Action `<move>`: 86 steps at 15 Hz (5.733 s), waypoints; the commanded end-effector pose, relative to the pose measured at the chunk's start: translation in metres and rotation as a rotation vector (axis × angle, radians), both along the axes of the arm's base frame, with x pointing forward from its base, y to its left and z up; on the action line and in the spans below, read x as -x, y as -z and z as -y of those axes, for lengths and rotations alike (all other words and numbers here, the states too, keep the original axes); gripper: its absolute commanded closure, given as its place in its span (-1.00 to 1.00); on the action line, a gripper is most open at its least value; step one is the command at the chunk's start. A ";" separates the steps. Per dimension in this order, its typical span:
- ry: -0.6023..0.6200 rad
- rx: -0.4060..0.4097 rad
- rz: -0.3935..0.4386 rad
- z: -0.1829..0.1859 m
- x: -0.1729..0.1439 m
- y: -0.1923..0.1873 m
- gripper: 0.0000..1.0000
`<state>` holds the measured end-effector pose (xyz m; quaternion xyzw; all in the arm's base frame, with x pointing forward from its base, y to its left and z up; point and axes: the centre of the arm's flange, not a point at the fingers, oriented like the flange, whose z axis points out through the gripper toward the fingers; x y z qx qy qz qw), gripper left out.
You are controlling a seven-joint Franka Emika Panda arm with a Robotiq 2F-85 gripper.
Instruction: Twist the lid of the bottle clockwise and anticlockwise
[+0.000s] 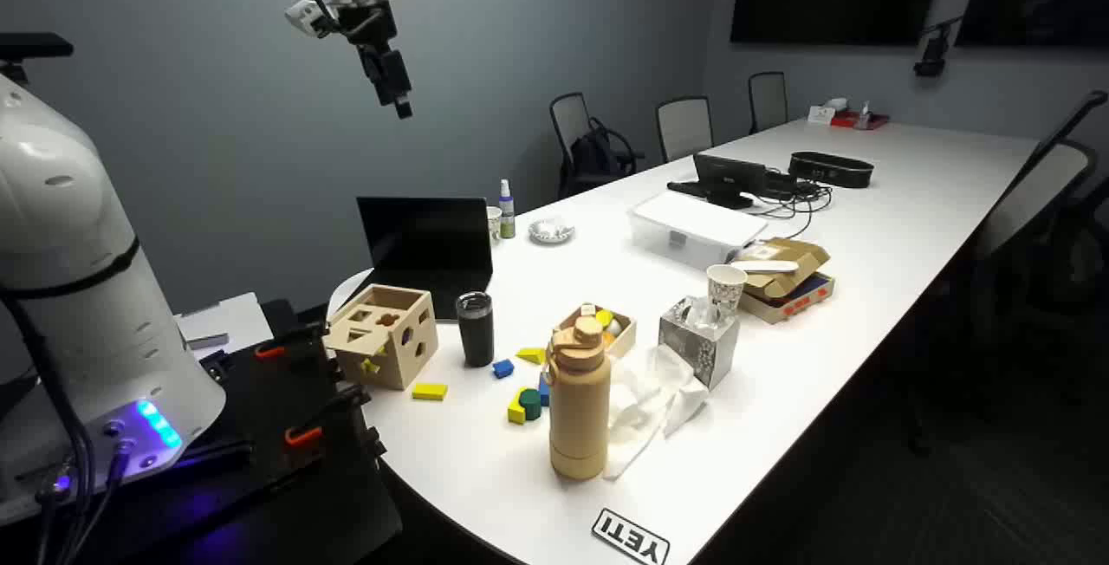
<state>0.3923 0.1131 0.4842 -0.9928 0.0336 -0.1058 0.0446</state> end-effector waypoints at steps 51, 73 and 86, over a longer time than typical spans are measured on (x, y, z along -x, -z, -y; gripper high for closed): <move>0.606 0.008 -0.276 0.409 -0.093 0.229 -1.00; 0.750 0.060 -0.301 0.407 -0.094 0.223 0.58; 1.053 0.090 -0.332 0.395 -0.091 0.234 0.58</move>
